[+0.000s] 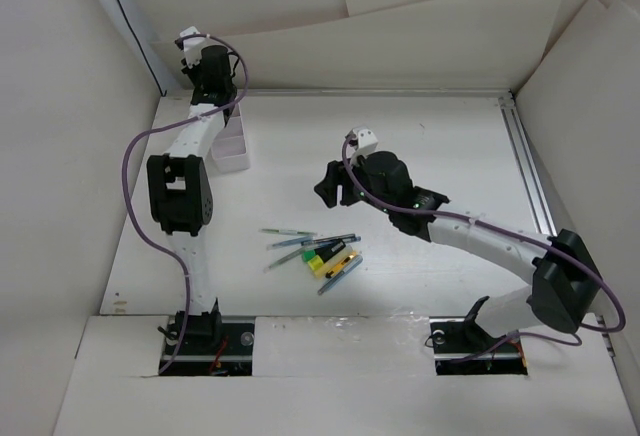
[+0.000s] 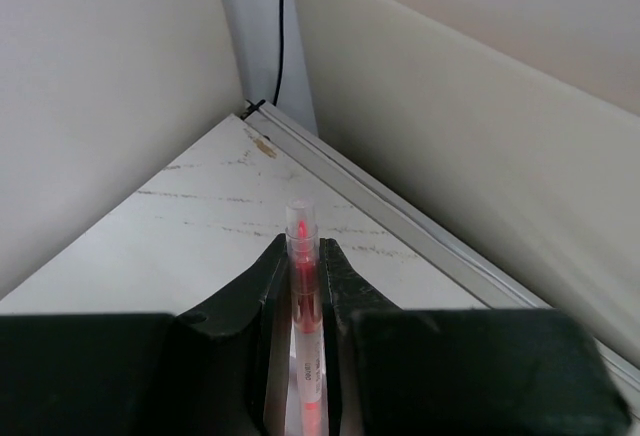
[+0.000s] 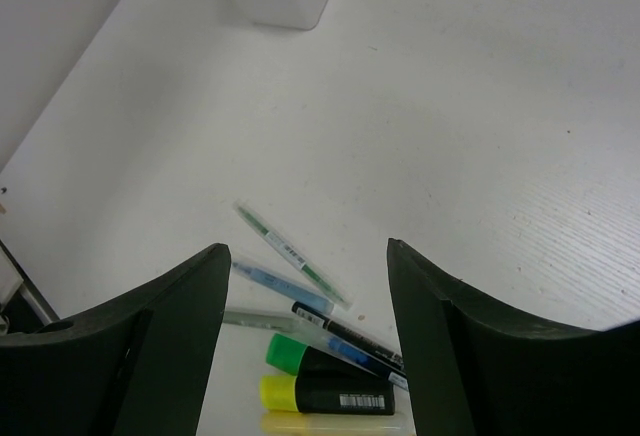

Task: Sort the stationery into containers
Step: Place the pen in the storage box, then pick up the pen from the center of the board.

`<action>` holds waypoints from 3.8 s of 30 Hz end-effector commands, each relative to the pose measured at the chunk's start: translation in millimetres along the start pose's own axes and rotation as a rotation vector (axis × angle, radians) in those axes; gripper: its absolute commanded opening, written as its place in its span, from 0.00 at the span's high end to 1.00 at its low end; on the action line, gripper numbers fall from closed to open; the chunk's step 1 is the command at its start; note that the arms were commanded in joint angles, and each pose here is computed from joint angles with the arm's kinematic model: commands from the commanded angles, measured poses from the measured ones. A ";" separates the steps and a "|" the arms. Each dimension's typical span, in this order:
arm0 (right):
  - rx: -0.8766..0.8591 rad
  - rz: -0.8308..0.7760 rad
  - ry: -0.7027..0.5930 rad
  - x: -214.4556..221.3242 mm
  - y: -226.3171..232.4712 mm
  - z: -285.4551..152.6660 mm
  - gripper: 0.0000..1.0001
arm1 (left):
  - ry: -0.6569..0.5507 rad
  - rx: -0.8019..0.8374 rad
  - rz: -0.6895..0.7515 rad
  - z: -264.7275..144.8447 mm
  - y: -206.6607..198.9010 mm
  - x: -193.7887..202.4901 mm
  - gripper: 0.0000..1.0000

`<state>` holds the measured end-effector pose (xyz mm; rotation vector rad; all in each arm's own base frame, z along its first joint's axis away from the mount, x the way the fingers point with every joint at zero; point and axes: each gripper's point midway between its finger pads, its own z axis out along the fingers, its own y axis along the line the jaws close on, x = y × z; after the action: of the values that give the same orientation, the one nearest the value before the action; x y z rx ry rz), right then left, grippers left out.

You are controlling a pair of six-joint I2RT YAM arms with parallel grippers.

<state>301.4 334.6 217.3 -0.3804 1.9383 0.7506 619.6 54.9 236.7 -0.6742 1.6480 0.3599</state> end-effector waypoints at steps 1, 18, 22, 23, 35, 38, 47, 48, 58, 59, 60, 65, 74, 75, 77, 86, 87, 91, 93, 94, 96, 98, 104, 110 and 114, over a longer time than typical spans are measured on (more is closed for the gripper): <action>-0.023 0.003 -0.039 -10.0 3.9 6.4 0.30 | -0.092 0.016 -0.059 -2.0 -9.5 -39.0 1.00; -0.022 0.007 -0.060 -18.7 2.5 1.7 0.30 | -0.063 0.046 -0.058 -22.3 0.1 -22.2 0.79; -0.022 -0.004 -0.060 -18.7 2.1 1.7 0.30 | -0.075 0.064 -0.091 -31.3 0.7 -35.4 0.73; -0.036 -0.004 -0.055 -17.6 4.5 1.5 0.30 | -0.073 0.076 -0.093 -34.1 0.1 -37.4 0.72; -0.127 -0.038 0.032 1.7 18.4 16.6 0.72 | -0.126 0.234 -0.241 -112.1 4.4 -116.9 0.51; -0.192 -0.081 0.119 13.4 32.9 22.3 0.89 | -0.061 0.329 -0.320 -140.0 -3.0 -114.9 0.37; -0.184 -0.132 0.305 66.0 30.6 46.3 1.00 | 0.244 0.654 -0.550 -245.8 22.7 14.3 0.59; -0.180 -0.131 0.315 67.7 30.1 48.8 0.95 | 0.285 0.663 -0.530 -256.9 28.0 36.6 0.59; -0.072 -0.144 0.474 124.1 -2.0 67.0 0.42 | 0.448 0.755 -0.419 -316.6 62.2 103.1 0.53; -0.054 -0.146 0.487 128.9 -6.3 67.3 0.42 | 0.452 0.767 -0.419 -322.7 66.7 105.8 0.52; -0.053 -0.146 0.489 129.5 -6.2 71.9 0.42 | 0.453 0.767 -0.419 -324.7 69.3 107.2 0.52; -0.014 -0.160 0.541 141.3 -15.5 76.0 0.42 | 0.512 0.813 -0.404 -339.1 73.1 124.4 0.49; -0.018 -0.170 0.583 161.5 -12.6 82.5 0.48 | 0.589 0.808 -0.379 -346.6 84.6 160.3 0.49; -0.025 -0.175 0.586 163.3 -8.6 81.8 0.48 | 0.598 0.802 -0.376 -346.9 86.7 165.1 0.49; -0.023 -0.167 0.586 163.8 -7.9 84.9 0.52 | 0.607 0.796 -0.372 -347.2 88.8 170.0 0.49; -0.010 -0.174 0.606 175.2 -5.1 92.1 0.63 | 0.616 0.755 -0.343 -343.5 97.9 183.3 0.49; -0.002 -0.177 0.594 170.9 -5.3 94.3 0.64 | 0.619 0.742 -0.340 -342.4 100.5 187.2 0.49; 0.026 -0.184 0.603 177.6 -12.3 96.6 0.63 | 0.630 0.724 -0.333 -341.8 104.6 193.7 0.49; 0.030 -0.186 0.590 175.3 -12.7 98.8 0.61 | 0.637 0.719 -0.329 -341.4 105.1 196.1 0.49; 0.031 -0.186 0.590 175.3 -12.7 98.8 0.60 | 0.636 0.719 -0.330 -341.4 105.7 197.9 0.49; 0.049 -0.192 0.583 174.5 -15.8 101.9 0.59 | 0.623 0.717 -0.333 -339.5 105.3 195.9 0.49; 0.064 -0.197 0.577 174.0 -18.3 104.8 0.59 | 0.623 0.717 -0.333 -338.5 103.4 193.9 0.49; 0.116 -0.223 0.557 169.8 -28.2 106.4 0.57 | 0.635 0.720 -0.330 -333.1 94.8 193.2 0.49; 0.142 -0.231 0.572 177.3 -36.0 102.5 0.56 | 0.658 0.733 -0.336 -330.8 86.1 195.5 0.48; 0.144 -0.231 0.579 179.4 -37.9 96.2 0.61 | 0.656 0.746 -0.340 -331.8 84.3 193.8 0.48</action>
<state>310.2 386.0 28.4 -0.7662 2.3918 0.4211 275.8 -110.0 70.0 -0.5489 2.1319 -0.7200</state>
